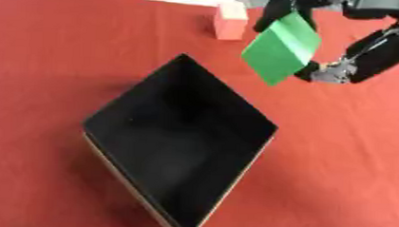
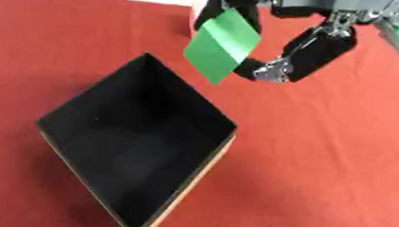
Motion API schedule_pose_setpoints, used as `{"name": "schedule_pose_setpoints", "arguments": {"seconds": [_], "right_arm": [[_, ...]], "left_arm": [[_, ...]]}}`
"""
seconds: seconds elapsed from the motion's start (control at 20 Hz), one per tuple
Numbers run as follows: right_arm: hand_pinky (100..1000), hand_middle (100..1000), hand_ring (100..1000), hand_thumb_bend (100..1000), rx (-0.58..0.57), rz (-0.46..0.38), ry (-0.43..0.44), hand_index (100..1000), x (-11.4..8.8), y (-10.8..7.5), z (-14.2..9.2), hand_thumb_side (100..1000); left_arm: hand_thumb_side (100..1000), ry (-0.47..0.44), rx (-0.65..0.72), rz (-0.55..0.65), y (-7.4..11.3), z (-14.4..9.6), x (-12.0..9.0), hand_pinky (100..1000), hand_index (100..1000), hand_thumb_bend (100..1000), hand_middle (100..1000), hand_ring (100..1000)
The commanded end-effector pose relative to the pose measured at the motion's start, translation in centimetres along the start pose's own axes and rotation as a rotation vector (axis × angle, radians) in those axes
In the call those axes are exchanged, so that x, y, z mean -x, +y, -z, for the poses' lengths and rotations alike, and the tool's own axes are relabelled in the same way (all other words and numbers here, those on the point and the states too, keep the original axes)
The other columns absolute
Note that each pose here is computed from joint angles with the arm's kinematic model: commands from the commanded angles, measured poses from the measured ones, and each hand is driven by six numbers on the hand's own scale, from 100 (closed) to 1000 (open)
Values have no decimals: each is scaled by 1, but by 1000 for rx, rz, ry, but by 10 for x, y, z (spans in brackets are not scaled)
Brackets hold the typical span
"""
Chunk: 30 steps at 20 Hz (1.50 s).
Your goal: Pick up objects on the table and place them in the box.
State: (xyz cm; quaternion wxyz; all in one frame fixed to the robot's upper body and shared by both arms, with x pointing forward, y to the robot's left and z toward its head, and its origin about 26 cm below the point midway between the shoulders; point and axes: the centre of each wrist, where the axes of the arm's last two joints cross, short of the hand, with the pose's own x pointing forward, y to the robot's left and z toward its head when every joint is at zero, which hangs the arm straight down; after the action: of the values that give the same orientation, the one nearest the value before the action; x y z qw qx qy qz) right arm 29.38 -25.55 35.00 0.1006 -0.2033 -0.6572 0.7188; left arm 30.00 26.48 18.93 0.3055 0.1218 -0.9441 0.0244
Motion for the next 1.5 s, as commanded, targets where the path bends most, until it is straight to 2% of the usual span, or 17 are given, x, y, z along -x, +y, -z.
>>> {"name": "schedule_pose_setpoints", "arguments": {"seconds": [0.05,0.45,0.7,1.15,1.5], "right_arm": [[455,255,390,100,17,0,-18,555,-4,-8,-2,100],[455,257,391,100,49,17,-71,559,-10,-11,13,100],[450,263,391,100,33,12,-127,556,-16,-12,38,100],[449,280,397,100,-52,4,-229,554,-22,4,86,100],[464,314,416,100,-116,-31,-258,565,-23,13,103,100]], "left_arm": [[887,-23,0,2,1,4,-5,579,828,270,650,724],[885,-13,1,-5,0,2,-4,580,828,270,650,723],[886,-9,3,-9,0,1,-4,580,828,272,650,723],[889,-6,6,-16,-2,0,-4,579,828,273,650,723],[890,-4,7,-19,-2,0,-4,579,829,274,650,733]]}}
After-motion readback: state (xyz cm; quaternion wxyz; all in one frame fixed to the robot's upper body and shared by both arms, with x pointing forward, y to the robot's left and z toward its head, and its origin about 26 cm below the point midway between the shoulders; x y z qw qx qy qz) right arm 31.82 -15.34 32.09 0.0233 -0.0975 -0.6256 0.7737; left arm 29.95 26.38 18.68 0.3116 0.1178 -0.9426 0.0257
